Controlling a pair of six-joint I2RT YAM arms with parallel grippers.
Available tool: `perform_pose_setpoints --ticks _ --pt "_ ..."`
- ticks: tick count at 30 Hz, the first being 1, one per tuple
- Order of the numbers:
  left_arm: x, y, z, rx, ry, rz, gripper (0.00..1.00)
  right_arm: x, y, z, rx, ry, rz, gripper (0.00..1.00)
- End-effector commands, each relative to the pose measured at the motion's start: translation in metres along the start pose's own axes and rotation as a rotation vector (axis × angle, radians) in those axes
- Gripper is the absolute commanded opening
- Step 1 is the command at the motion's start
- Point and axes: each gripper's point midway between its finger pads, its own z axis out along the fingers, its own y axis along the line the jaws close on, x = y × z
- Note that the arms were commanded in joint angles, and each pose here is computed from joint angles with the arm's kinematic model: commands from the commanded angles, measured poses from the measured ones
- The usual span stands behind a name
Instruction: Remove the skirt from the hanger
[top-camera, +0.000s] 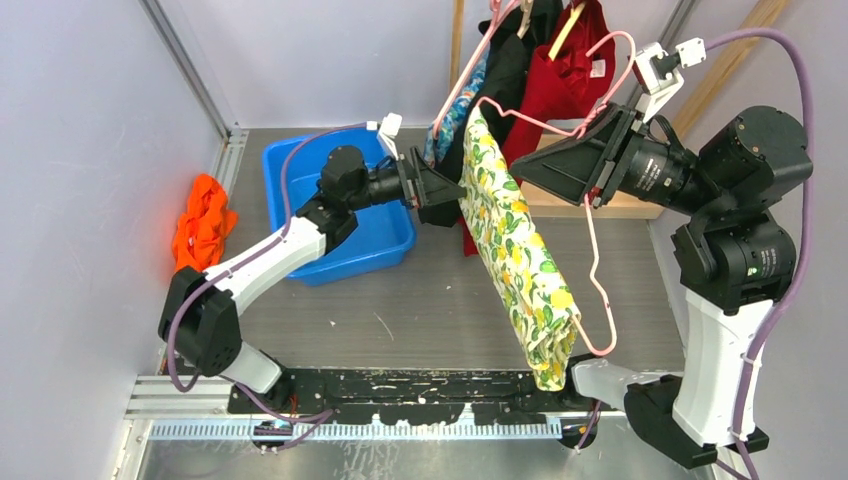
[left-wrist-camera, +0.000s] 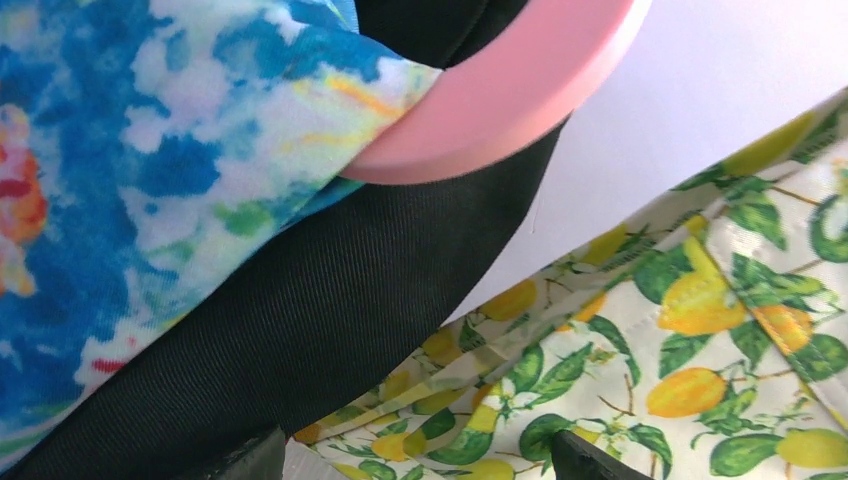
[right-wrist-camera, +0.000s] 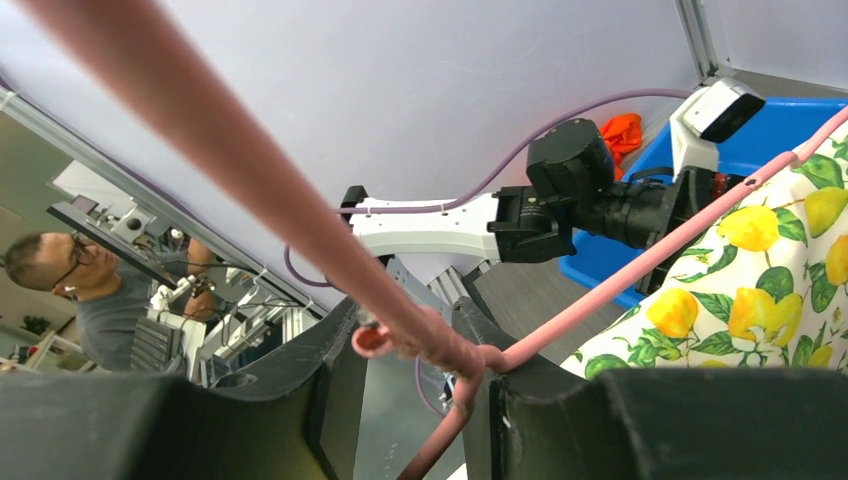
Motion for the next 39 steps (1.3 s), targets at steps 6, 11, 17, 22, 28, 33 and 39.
perform_pose_setpoints --ticks 6,11,17,22,28,33,39 --pt "-0.02 -0.042 0.016 0.149 -0.035 0.071 1.0 -0.008 0.021 -0.005 -0.058 -0.033 -0.075 0.01" --pt "-0.022 -0.05 0.015 0.169 -0.035 0.075 0.98 -0.006 0.012 -0.001 -0.043 -0.023 -0.064 0.01" --pt "-0.018 -0.054 0.012 0.204 -0.023 0.07 0.38 -0.008 0.005 0.002 -0.029 -0.028 -0.069 0.01" --pt "-0.014 -0.06 0.014 0.288 0.023 0.032 0.03 -0.013 -0.006 0.005 0.009 -0.05 -0.079 0.01" --pt "-0.021 -0.063 -0.018 0.237 0.002 0.015 0.0 -0.028 -0.061 0.007 0.227 -0.165 -0.129 0.01" --pt "-0.026 -0.057 -0.062 0.037 0.001 0.129 0.0 -0.052 -0.133 -0.014 0.58 -0.3 -0.236 0.01" --pt "-0.079 -0.083 -0.118 -0.12 -0.149 0.299 0.0 -0.065 -0.17 -0.036 0.784 -0.353 -0.324 0.01"
